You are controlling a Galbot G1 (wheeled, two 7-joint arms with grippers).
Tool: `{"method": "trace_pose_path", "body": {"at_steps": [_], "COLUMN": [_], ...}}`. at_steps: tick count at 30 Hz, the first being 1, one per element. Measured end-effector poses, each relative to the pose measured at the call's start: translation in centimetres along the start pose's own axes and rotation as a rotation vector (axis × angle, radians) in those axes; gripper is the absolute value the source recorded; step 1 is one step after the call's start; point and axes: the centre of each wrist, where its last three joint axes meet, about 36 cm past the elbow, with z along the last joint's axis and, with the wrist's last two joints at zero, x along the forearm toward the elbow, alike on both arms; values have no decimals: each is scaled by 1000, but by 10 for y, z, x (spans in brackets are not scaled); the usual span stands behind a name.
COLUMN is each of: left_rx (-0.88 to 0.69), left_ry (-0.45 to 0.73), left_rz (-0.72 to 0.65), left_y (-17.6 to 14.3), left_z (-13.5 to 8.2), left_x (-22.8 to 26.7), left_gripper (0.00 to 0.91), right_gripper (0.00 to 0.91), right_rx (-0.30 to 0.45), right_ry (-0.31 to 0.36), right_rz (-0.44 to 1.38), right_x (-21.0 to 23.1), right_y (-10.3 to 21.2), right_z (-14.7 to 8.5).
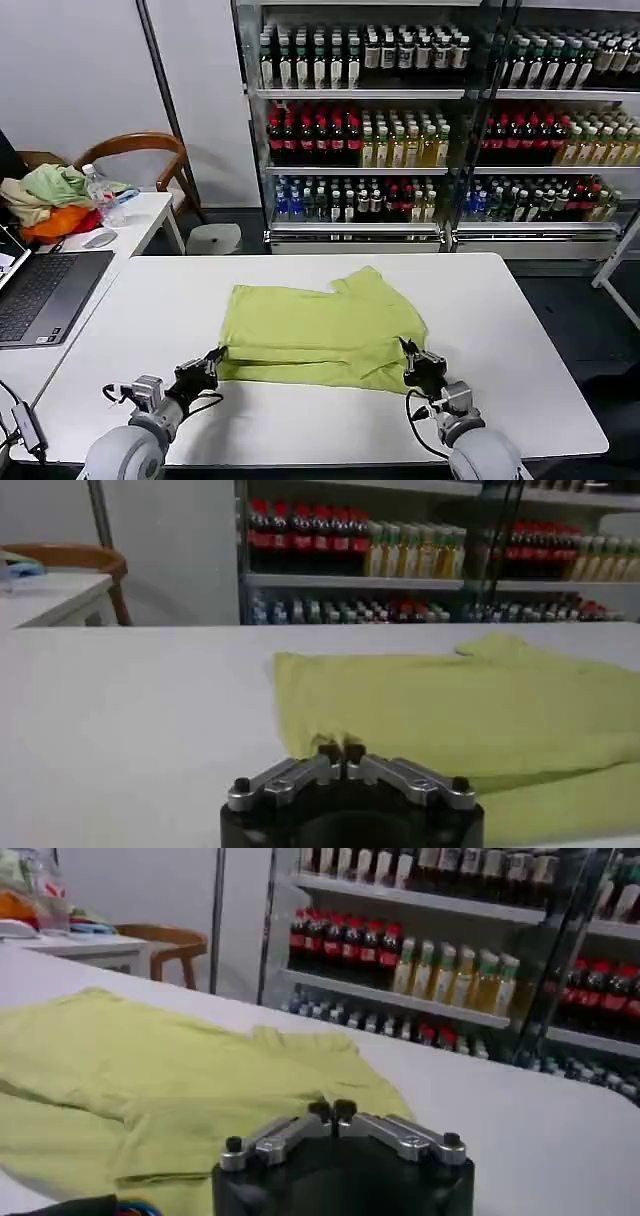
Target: Fold and organize the clothes.
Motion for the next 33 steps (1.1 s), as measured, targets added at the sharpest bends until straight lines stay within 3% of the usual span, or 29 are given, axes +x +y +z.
{"method": "trace_pose_path", "body": {"at_steps": [12, 22, 32, 33], "left_rx": [-5, -24, -1, 0], "left_ry": [-12, -41, 13, 25], "left_rz": [-35, -70, -73, -77], "left_y": [4, 9, -11, -11], "left_z": [6, 5, 10, 10], "left_x": [-15, -3, 18, 19], "left_gripper": [907, 907, 907, 393], "right_gripper": [907, 907, 907, 403], "right_rx": [-23, -47, -84, -87], "right_ry": [46, 47, 133, 141], "right_rz": [46, 60, 71, 73], "right_x": [-7, 25, 55, 56], "right_y": [-1, -1, 14, 14], "right_z": [4, -9, -1, 0]}}
